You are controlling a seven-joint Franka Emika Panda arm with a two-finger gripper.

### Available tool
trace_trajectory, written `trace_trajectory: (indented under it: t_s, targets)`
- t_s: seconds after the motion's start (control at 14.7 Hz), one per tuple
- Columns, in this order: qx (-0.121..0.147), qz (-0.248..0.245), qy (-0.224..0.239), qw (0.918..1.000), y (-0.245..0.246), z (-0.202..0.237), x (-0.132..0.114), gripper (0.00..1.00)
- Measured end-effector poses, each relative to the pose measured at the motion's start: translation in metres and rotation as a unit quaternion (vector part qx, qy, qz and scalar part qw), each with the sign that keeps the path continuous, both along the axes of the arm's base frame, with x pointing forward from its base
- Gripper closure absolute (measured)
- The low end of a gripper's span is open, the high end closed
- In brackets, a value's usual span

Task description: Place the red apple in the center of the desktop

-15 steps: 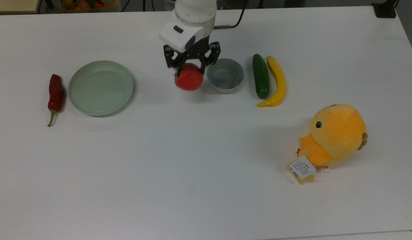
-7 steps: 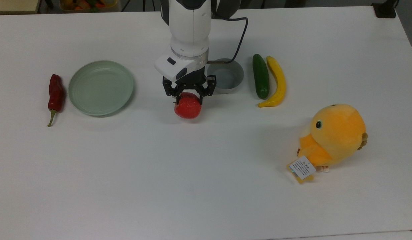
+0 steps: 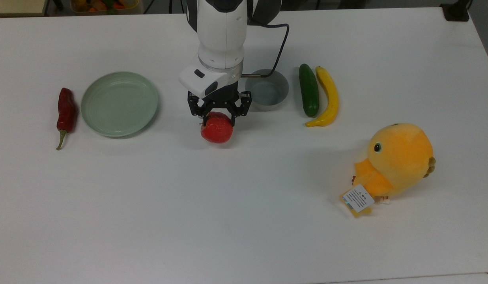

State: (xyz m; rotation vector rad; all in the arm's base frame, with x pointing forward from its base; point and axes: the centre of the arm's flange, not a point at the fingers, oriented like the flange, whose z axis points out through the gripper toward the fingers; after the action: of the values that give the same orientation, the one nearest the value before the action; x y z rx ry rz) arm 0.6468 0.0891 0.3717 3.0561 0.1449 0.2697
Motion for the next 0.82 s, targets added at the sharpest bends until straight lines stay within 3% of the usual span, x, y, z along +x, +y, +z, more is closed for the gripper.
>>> trace_trajectory:
  t_s: [0.2,0.82]
  targets:
    - [0.000,0.000,0.001,1.0000,0.0000,-0.0016,0.0002,0.01]
    - [-0.001,0.001,0.005,1.0000,0.0000,-0.0071,0.0007,0.00]
